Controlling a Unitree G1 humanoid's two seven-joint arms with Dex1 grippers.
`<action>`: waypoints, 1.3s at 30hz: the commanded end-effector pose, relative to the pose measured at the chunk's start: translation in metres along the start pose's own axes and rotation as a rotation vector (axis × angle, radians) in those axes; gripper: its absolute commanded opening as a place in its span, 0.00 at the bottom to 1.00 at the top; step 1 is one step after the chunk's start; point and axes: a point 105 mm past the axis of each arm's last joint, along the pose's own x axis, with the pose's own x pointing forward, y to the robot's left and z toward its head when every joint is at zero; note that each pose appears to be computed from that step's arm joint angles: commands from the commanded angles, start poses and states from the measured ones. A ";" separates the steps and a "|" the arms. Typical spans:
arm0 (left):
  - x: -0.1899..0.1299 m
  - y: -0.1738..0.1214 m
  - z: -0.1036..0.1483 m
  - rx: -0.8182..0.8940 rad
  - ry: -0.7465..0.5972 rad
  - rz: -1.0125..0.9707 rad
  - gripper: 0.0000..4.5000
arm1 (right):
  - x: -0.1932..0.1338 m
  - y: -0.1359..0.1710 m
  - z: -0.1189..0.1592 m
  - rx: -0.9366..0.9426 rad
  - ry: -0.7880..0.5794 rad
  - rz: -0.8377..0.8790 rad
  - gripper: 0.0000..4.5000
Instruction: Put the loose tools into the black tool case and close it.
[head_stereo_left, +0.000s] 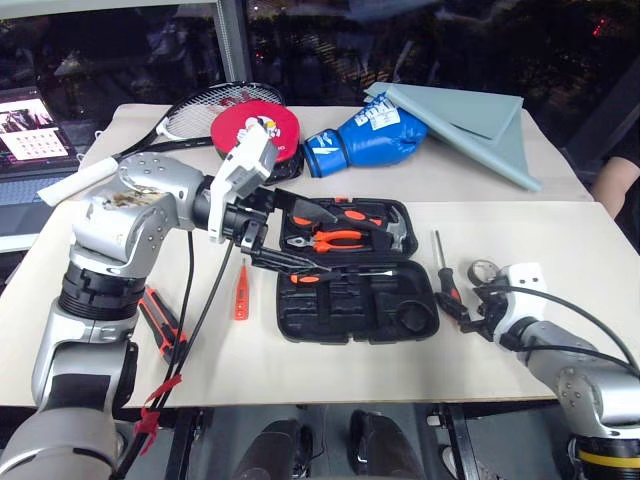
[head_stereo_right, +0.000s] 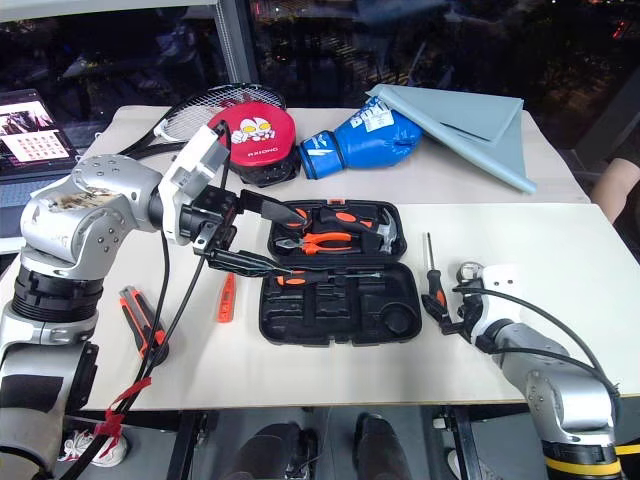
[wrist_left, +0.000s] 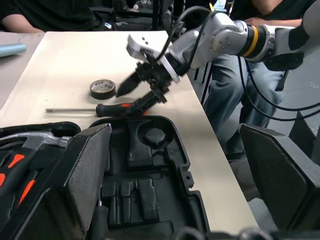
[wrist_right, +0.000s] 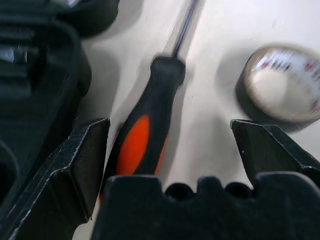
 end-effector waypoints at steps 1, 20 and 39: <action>-0.003 0.005 0.012 0.039 -0.018 0.035 1.00 | -0.018 0.014 0.082 -0.074 -0.256 0.134 0.23; -0.009 0.001 0.010 0.054 0.016 0.054 1.00 | 0.006 0.077 0.053 -0.909 -0.021 1.108 0.23; -0.009 -0.001 0.013 0.059 0.025 0.068 1.00 | 0.038 0.064 0.029 -0.946 0.063 1.102 0.23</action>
